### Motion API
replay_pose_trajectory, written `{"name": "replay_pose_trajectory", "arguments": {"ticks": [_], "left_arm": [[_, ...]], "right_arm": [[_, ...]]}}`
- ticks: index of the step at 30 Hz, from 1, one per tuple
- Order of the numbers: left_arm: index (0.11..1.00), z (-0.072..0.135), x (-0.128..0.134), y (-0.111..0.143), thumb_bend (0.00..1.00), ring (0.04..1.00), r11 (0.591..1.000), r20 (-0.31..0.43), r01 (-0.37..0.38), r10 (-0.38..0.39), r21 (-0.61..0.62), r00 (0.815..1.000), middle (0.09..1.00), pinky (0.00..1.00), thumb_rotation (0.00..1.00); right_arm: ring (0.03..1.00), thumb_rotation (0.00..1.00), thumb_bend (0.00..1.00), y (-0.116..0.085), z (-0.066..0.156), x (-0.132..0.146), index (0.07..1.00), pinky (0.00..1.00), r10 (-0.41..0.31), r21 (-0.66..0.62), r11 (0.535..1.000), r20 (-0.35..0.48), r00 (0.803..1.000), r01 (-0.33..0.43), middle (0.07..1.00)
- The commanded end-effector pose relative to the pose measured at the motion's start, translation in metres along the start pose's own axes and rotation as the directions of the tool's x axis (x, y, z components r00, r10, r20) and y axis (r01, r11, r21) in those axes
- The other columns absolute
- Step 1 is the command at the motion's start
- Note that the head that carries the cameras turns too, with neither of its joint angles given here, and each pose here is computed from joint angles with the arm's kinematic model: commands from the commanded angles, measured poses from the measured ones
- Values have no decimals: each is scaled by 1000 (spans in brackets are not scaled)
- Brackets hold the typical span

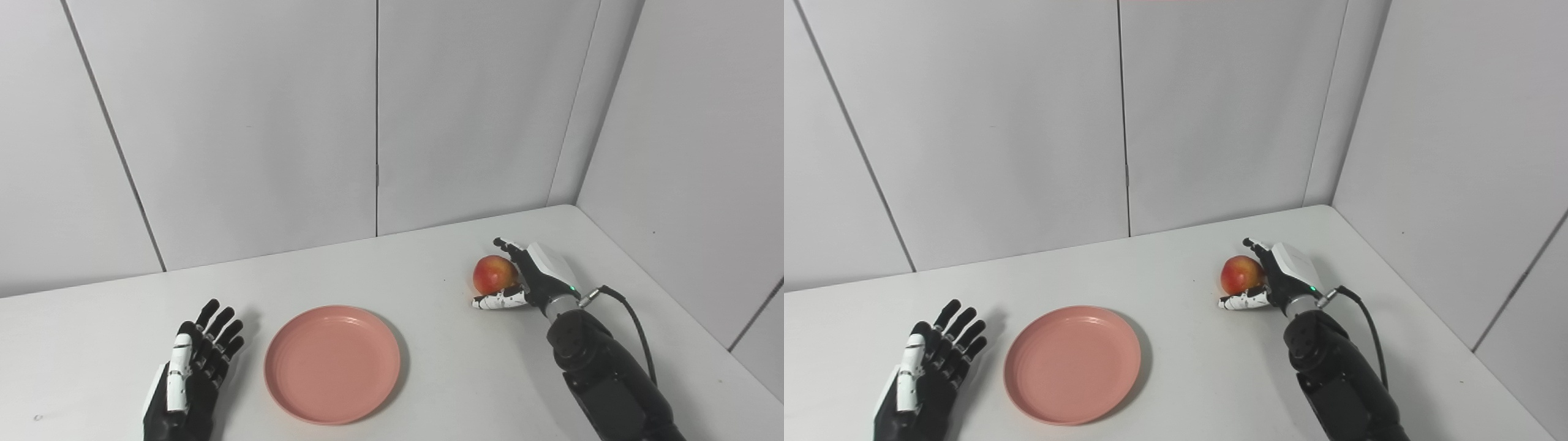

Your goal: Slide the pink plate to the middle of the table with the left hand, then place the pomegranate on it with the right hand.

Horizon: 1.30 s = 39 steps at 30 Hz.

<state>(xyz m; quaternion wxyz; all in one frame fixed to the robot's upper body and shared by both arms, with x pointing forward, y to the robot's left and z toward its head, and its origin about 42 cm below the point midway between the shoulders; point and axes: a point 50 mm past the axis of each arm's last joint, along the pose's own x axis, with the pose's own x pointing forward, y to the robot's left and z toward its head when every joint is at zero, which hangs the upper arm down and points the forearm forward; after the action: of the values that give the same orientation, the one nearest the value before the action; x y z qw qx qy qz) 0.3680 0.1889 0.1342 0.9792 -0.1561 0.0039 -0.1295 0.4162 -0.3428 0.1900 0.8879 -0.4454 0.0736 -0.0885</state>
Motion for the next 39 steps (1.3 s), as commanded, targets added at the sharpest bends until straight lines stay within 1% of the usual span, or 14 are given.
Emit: {"name": "replay_pose_trajectory", "arguments": {"ticks": [1, 5, 6, 8, 12, 13, 15, 16, 23, 31, 35, 37, 38, 39], "left_arm": [[920, -2, -2, 2, 384, 916, 1000, -20, -8, 8, 4, 1000, 933, 938, 1000], [920, -3, -2, 1, 387, 918, 1000, -21, -8, 8, 1, 1000, 933, 940, 1000], [921, -3, -3, 1, 386, 921, 1000, -21, -7, 7, 3, 1000, 934, 943, 1000], [922, -3, -3, 1, 384, 922, 1000, -22, -8, 8, 5, 1000, 935, 944, 1000], [919, -4, -3, 1, 384, 916, 1000, -22, -10, 10, 2, 1000, 932, 935, 1000], [920, -4, -2, 1, 385, 916, 1000, -21, -10, 10, 5, 1000, 932, 935, 1000], [918, -3, -3, 1, 384, 918, 1000, -19, -6, 6, 12, 1000, 933, 936, 1000], [917, -3, -3, 1, 386, 917, 1000, -19, -5, 6, 13, 1000, 933, 936, 1000], [918, -4, -2, 1, 388, 915, 1000, -19, -5, 5, 4, 1000, 932, 937, 1000], [915, -4, -1, -1, 388, 910, 1000, -26, -9, 9, 3, 1000, 928, 926, 1000], [911, -4, 0, -3, 391, 910, 1000, -25, -15, 15, -3, 1000, 925, 931, 1000], [912, -4, 0, -4, 390, 910, 1000, -24, -13, 13, -2, 1000, 925, 931, 1000], [913, -4, 0, -4, 391, 912, 1000, -24, -13, 13, -3, 1000, 926, 932, 1000], [911, -4, 0, -5, 392, 910, 1000, -24, -13, 13, -4, 1000, 925, 931, 1000]], "right_arm": [[859, 229, 918, -26, 17, 10, 866, 794, -88, 11, 996, 89, 992, 87, 877], [833, 202, 892, -22, 17, 14, 835, 762, -127, 41, 991, 88, 988, 124, 853], [780, 187, 886, -20, 17, 16, 808, 697, -145, 52, 989, 87, 986, 141, 814], [728, 157, 872, -17, 16, 19, 765, 642, -175, 59, 984, 82, 981, 170, 769], [567, 50, 815, -12, 14, 24, 652, 498, -219, 69, 974, 75, 973, 214, 627], [533, 97, 641, -11, 13, 25, 557, 473, -224, 74, 973, 75, 972, 218, 589], [488, 16, 546, -10, 12, 26, 527, 437, -228, 77, 972, 73, 971, 222, 480], [478, 5, 535, -9, 12, 27, 516, 427, -226, 73, 973, 69, 972, 221, 467], [431, 0, 529, -6, 12, 28, 510, 368, -212, 55, 976, 61, 975, 209, 447], [420, 0, 529, -11, 15, 24, 504, 350, -223, 66, 974, 86, 971, 218, 445], [414, 0, 529, -19, 23, 18, 508, 333, -260, 99, 963, 119, 958, 249, 444], [435, 0, 530, -24, 30, 15, 496, 344, -278, 119, 957, 134, 951, 263, 468], [479, 0, 527, -26, 33, 13, 473, 382, -286, 129, 954, 140, 948, 269, 505], [461, 0, 527, -29, 39, 10, 494, 374, -297, 138, 951, 151, 943, 277, 483]]}}
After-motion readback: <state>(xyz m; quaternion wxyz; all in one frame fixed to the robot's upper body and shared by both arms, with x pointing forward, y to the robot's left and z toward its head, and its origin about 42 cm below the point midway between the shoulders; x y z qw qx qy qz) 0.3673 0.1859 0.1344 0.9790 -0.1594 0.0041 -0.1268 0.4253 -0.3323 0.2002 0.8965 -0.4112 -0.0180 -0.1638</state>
